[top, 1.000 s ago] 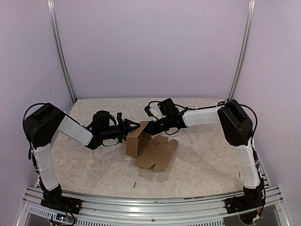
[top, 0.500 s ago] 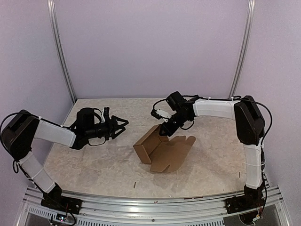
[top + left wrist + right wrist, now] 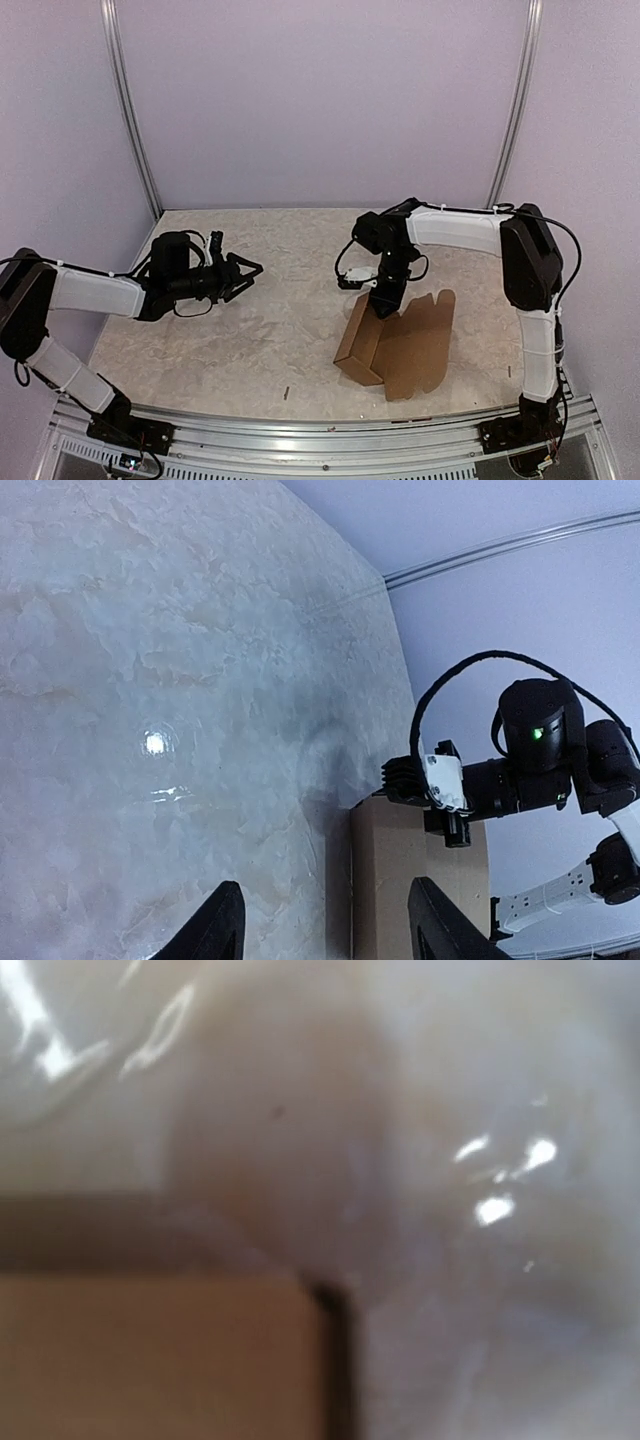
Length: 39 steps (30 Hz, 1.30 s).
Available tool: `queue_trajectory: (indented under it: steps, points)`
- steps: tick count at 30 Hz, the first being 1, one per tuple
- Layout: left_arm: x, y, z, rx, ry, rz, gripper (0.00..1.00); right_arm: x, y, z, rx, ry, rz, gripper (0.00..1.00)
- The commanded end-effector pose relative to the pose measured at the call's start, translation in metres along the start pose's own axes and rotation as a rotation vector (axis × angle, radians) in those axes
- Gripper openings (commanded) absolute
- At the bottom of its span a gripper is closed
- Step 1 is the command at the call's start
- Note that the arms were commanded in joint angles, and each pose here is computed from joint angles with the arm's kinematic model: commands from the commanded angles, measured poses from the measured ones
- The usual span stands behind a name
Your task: Fold the paper box
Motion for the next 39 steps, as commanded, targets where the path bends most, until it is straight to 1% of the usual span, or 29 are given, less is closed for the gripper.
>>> queue_trajectory:
  steps: [1,3,4,5,7,10,12,15,18,19,20,21,22,23,24,25,26,27,28,29,30,31,32,33,34,35,37,39]
  points:
    - [0.003,0.005,0.008,-0.02,0.016,-0.017,0.55,0.011,0.001,0.008,0.036,0.039,0.034,0.4]
    - [0.001,0.003,0.011,-0.024,0.022,-0.01,0.55,0.019,0.0,0.001,0.031,0.011,0.044,0.59]
    - [0.0,0.003,0.012,-0.027,0.024,-0.01,0.55,0.025,0.001,-0.003,0.031,-0.016,0.039,0.86]
    - [-0.001,0.003,0.014,-0.028,0.027,-0.008,0.55,0.029,0.002,-0.008,0.03,-0.04,0.026,0.98]
    - [-0.002,0.004,0.017,-0.027,0.032,-0.005,0.55,0.034,0.004,-0.017,0.028,-0.077,0.007,1.0]
    - [-0.004,0.005,0.022,-0.025,0.043,0.004,0.55,0.035,0.008,-0.02,0.039,-0.078,-0.03,1.0]
    - [-0.005,0.001,0.023,-0.035,0.045,0.008,0.55,0.04,0.004,-0.013,0.046,-0.088,-0.019,1.0]
    - [-0.006,-0.008,0.029,-0.073,0.056,-0.018,0.57,0.053,-0.013,0.004,0.042,-0.126,0.028,1.0]
    - [-0.011,-0.022,0.034,-0.193,0.072,-0.108,0.58,0.075,-0.044,0.02,0.016,-0.197,0.135,1.0]
    - [-0.013,-0.031,0.035,-0.258,0.069,-0.153,0.58,0.084,-0.057,0.024,0.003,-0.228,0.183,1.0]
    - [-0.013,-0.038,0.037,-0.328,0.066,-0.219,0.58,0.099,-0.073,0.028,-0.027,-0.271,0.239,1.0]
    - [-0.013,-0.047,0.036,-0.42,0.036,-0.312,0.58,0.12,-0.086,0.029,-0.05,-0.342,0.295,1.0]
    - [-0.005,-0.051,0.029,-0.53,-0.047,-0.475,0.59,0.144,-0.096,0.027,-0.066,-0.43,0.345,1.0]
    - [0.002,-0.066,0.028,-0.633,-0.103,-0.57,0.62,0.173,-0.104,0.028,-0.084,-0.53,0.41,1.0]
    - [0.007,-0.081,0.031,-0.724,-0.165,-0.645,0.68,0.2,-0.112,0.029,-0.103,-0.637,0.488,1.0]
    - [0.01,-0.095,0.035,-0.782,-0.213,-0.673,0.75,0.224,-0.116,0.034,-0.129,-0.748,0.56,1.0]
    - [0.008,-0.105,0.041,-0.802,-0.248,-0.688,0.86,0.245,-0.123,0.039,-0.2,-0.883,0.638,1.0]
    - [0.007,-0.108,0.043,-0.755,-0.291,-0.705,0.97,0.253,-0.129,0.051,-0.312,-0.986,0.693,1.0]
    - [-0.001,-0.099,0.053,-0.696,-0.27,-0.74,0.98,0.247,-0.133,0.052,-0.364,-1.035,0.644,1.0]
    - [-0.011,-0.093,0.06,-0.627,-0.225,-0.753,0.99,0.233,-0.12,0.039,-0.289,-1.048,0.497,0.99]
    - [-0.022,-0.095,0.066,-0.601,-0.166,-0.744,0.99,0.217,-0.112,0.031,-0.236,-1.042,0.401,0.93]
    - [-0.039,-0.094,0.079,-0.614,-0.095,-0.739,0.99,0.205,-0.102,0.026,-0.183,-1.04,0.325,0.89]
    - [-0.051,-0.104,0.089,-0.642,-0.044,-0.705,0.99,0.195,-0.092,0.023,-0.127,-1.039,0.269,0.89]
    - [-0.065,-0.113,0.1,-0.677,-0.008,-0.673,0.97,0.185,-0.081,0.022,-0.053,-1.038,0.225,0.9]
    - [-0.074,-0.128,0.107,-0.691,0.012,-0.63,0.95,0.177,-0.072,0.023,0.016,-1.038,0.202,0.94]
    - [-0.083,-0.128,0.118,-0.696,0.049,-0.62,0.94,0.171,-0.065,0.026,0.061,-1.04,0.189,0.97]
    - [-0.091,-0.129,0.131,-0.628,0.099,-0.591,0.91,0.161,-0.053,0.031,0.126,-1.037,0.159,0.98]
    - [-0.091,-0.124,0.137,-0.554,0.121,-0.598,0.91,0.155,-0.046,0.034,0.157,-1.025,0.134,0.99]
Point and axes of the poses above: each gripper's point midway between its finger pads, its own x axis back along the fingers, its own y axis along the line the jaws close on, z = x × y, the point moved 2 cm from there along x, back along the fingers, and after that the axes turned 9 degrees about -x, right-handed, at the moved point
